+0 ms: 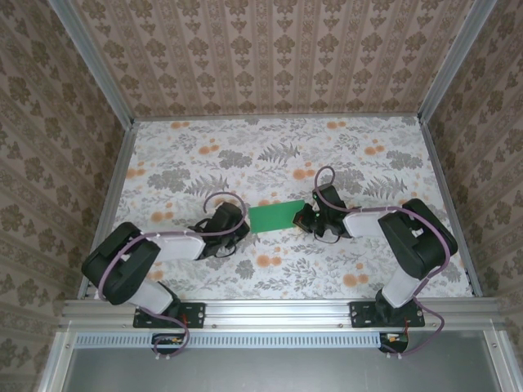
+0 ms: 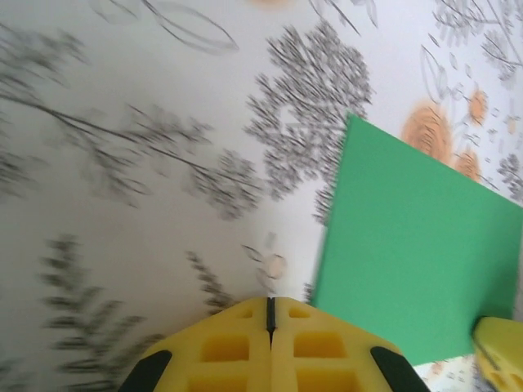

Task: Fold a paper plane with a square sheet of paper (pick it up from the middle)
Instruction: Fold the square sheet of paper in half at the center of the table, then rotate the square sheet of paper at the center of the table.

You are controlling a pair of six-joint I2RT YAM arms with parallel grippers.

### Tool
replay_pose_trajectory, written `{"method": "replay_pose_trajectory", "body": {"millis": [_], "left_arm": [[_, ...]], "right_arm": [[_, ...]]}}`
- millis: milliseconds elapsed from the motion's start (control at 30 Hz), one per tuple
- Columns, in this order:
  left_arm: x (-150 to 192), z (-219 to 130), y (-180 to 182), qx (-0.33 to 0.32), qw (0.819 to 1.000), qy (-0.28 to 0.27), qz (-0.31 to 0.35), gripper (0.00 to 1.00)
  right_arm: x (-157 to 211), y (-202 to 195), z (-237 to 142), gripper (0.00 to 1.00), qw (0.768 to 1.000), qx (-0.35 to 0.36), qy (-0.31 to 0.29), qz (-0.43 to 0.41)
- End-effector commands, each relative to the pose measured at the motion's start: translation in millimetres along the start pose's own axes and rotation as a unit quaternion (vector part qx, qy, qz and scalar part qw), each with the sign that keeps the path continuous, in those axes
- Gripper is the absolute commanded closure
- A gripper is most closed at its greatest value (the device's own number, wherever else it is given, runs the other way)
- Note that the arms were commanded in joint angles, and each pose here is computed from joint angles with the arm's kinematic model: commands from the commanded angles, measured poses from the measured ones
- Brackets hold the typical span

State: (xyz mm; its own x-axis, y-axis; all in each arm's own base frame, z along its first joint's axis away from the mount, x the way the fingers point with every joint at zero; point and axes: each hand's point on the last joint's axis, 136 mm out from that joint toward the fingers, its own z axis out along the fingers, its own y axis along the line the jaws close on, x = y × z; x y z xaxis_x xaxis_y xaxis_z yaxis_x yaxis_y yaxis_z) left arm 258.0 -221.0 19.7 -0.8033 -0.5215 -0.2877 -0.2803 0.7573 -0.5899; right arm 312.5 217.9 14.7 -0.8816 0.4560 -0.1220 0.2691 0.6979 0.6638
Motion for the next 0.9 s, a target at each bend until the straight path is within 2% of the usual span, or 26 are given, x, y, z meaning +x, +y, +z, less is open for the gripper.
{"method": "replay_pose_trajectory", "body": {"millis": [0,133,300,333,500,633,867], "left_arm": [[-15.2,-16.8,14.4,-0.053,0.997,0.000,0.062,0.89],[-43.8,-41.9,-6.1,-0.033,0.994,-0.004,0.099,0.73],[-82.1,-66.8,-11.8,-0.025,0.993,-0.016,0.111,0.42],[-86.0,-69.4,-11.6,-0.026,0.993,-0.017,0.113,0.36],[-116.4,-81.6,6.8,-0.045,0.994,-0.036,0.092,0.21],[-126.7,-89.6,12.3,-0.053,0.991,-0.044,0.112,0.02],[-141.4,-100.5,19.0,-0.051,0.989,-0.059,0.127,0.00]], "right_arm": [[-10.7,-11.4,-10.8,0.99,0.998,0.054,-0.010,-0.038],[-22.7,19.9,-25.3,0.93,0.994,0.046,-0.017,-0.097],[-17.1,47.6,-28.8,0.84,0.985,0.076,-0.015,-0.152],[-14.1,50.8,-26.7,0.82,0.984,0.084,-0.013,-0.159],[6.2,75.5,-5.5,0.77,0.975,0.109,0.005,-0.193],[19.1,92.0,15.6,0.73,0.970,0.117,0.024,-0.211],[41.6,115.0,50.2,0.72,0.961,0.127,0.058,-0.239]]}}
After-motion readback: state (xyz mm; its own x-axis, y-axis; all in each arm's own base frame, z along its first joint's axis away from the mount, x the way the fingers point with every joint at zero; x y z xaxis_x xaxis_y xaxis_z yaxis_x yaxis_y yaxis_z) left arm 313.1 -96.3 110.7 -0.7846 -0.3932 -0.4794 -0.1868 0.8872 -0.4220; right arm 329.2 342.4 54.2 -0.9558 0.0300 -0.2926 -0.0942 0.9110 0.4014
